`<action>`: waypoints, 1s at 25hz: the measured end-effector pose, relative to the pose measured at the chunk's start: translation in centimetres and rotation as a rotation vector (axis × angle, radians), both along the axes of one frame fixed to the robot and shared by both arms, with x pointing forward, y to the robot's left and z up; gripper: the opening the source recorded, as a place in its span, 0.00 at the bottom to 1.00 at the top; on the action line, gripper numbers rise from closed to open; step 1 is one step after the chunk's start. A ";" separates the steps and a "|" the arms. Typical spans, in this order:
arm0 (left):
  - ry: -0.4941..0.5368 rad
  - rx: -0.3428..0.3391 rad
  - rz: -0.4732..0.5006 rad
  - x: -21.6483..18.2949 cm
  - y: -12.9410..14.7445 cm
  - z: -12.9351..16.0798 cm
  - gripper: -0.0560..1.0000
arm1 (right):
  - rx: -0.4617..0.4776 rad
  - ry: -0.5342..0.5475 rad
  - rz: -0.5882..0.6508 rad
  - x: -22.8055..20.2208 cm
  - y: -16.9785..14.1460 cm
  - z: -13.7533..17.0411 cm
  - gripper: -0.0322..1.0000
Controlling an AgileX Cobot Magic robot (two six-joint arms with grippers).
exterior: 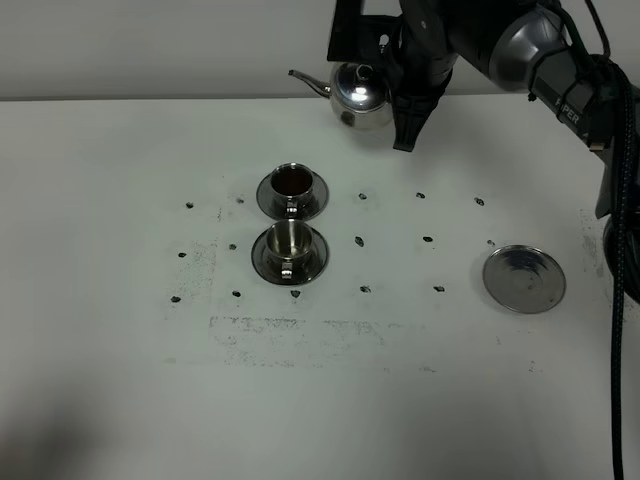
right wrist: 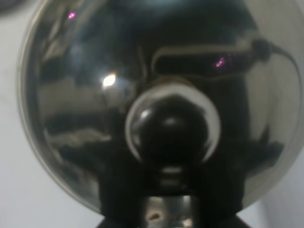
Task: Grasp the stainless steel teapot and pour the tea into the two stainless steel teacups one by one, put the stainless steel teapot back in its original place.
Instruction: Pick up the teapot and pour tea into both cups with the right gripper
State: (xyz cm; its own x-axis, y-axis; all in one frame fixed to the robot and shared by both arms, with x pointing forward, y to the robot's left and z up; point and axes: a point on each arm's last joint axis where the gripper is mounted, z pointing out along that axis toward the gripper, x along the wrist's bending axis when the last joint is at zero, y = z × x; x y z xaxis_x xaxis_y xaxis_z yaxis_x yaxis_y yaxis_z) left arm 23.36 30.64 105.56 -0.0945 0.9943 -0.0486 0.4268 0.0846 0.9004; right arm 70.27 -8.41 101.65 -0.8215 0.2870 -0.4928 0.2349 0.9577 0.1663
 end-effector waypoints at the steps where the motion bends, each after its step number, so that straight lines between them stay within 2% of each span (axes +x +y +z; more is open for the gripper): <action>1: 0.000 0.000 0.000 0.0 0.0 0.0 0.61 | 0.036 0.019 -0.051 -0.2 0.0 0.0 0.22; 5: 0.000 0.000 0.000 0.0 0.0 0.0 0.61 | 0.166 0.083 -0.215 -0.9 0.1 -0.2 0.22; 14: 0.000 0.000 0.000 0.0 0.0 0.0 0.61 | 0.297 0.192 -0.305 -4.4 -1.3 -2.1 0.22; 20: 0.000 0.000 0.000 0.0 0.0 0.0 0.61 | 0.332 0.255 -0.370 -5.0 -1.3 -3.7 0.22; 25: 0.000 0.000 0.000 0.0 0.0 0.0 0.61 | 0.317 0.285 -0.380 -4.8 -1.1 -5.4 0.22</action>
